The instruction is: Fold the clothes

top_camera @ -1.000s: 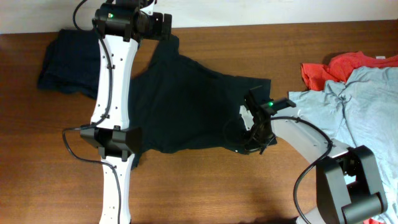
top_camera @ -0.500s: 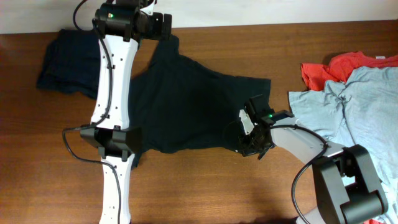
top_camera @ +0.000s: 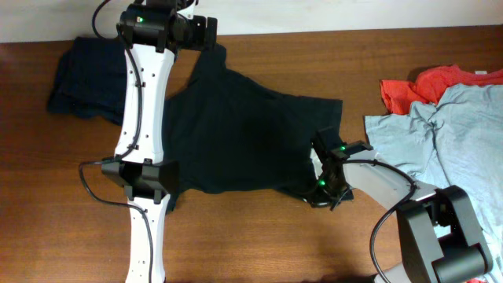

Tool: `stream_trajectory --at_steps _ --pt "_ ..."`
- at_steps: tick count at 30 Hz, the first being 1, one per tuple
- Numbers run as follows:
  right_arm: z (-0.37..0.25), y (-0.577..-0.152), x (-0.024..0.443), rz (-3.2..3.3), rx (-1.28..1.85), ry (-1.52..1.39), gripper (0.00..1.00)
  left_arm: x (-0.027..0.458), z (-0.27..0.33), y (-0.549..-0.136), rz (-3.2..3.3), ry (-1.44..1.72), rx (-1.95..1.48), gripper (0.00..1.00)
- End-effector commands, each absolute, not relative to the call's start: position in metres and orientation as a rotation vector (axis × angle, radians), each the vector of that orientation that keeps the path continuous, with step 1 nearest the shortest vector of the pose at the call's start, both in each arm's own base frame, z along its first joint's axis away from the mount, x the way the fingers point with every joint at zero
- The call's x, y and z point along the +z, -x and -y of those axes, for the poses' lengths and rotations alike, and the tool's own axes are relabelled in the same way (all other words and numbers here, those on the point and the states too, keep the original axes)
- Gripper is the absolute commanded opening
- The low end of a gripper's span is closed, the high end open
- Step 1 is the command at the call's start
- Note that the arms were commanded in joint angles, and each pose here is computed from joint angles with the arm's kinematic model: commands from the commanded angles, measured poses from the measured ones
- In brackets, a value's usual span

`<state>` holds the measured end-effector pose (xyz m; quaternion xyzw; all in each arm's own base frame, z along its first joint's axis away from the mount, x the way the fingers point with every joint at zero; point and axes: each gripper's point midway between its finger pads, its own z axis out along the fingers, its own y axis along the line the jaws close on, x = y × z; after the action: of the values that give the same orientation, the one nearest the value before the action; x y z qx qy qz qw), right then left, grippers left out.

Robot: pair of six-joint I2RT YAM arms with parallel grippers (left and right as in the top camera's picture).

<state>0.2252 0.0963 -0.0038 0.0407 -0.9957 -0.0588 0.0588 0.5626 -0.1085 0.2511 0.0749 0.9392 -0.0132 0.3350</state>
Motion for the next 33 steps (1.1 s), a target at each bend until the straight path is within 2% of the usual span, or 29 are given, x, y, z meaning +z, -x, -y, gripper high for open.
stream_trajectory --at_steps 1,11,19,27,33 --pt "-0.064 -0.203 -0.013 2.934 0.004 0.081 0.04 0.249 0.111 -0.562 -2.457 -0.186 -0.049 0.99" --pt "-0.034 -0.192 -0.008 2.85 0.007 0.262 0.04 0.249 0.111 -0.563 -2.457 -0.186 -0.049 0.99" --pt "-0.032 -0.198 0.003 2.843 0.003 0.251 0.06 0.249 0.111 -0.562 -2.457 -0.186 -0.049 0.99" --pt "-0.04 -0.244 0.052 2.932 -0.031 0.221 0.04 0.249 0.111 -0.562 -2.457 -0.186 -0.049 0.99" --pt "-0.062 -0.282 0.073 3.06 -0.185 0.081 0.04 0.249 0.111 -0.562 -2.457 -0.186 -0.049 0.99"
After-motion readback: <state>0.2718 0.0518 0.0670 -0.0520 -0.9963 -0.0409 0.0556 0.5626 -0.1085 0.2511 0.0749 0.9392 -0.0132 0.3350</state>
